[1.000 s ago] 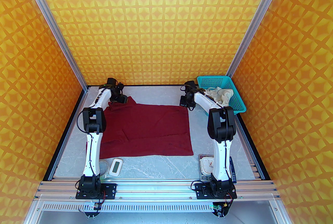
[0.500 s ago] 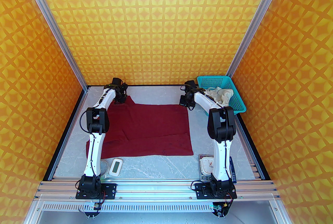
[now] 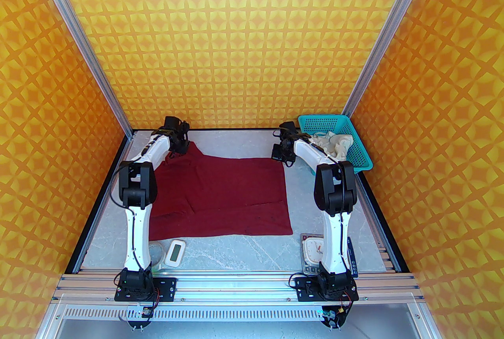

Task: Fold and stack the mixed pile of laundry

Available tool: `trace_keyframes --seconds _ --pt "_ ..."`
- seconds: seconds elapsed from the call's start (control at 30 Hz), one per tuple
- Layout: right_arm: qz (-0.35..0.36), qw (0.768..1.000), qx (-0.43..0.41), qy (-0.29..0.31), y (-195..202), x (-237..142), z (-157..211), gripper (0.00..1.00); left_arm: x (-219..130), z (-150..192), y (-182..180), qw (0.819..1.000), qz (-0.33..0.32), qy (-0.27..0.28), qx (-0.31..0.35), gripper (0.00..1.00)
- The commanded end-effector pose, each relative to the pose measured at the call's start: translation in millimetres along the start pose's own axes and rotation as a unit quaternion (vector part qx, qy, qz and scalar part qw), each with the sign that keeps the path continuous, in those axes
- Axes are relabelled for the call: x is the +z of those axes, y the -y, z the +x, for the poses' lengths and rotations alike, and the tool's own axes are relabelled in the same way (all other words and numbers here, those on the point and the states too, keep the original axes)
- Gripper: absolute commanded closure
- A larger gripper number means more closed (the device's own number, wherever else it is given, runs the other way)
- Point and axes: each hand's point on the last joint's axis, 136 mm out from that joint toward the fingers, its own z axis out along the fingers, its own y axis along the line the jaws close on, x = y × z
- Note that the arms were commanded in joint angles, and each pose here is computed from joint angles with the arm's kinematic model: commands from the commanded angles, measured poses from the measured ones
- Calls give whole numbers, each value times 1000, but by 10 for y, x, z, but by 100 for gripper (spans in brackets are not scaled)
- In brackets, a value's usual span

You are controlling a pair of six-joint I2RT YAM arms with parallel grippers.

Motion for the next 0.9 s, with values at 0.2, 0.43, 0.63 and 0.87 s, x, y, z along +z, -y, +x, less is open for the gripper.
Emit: trace_keyframes --seconds 0.2,0.43,0.63,0.87 --pt "-6 1000 -1 15 -16 -279 7 100 -343 -5 3 999 -3 45 -8 100" --pt "-14 1000 0 12 -27 -364 83 100 -498 186 78 999 -1 46 -9 100" --pt "-19 1000 3 11 -4 -437 204 100 -633 359 195 999 5 45 -18 100" --pt "-29 1000 7 9 19 -551 393 100 -814 649 342 999 8 34 -35 99"
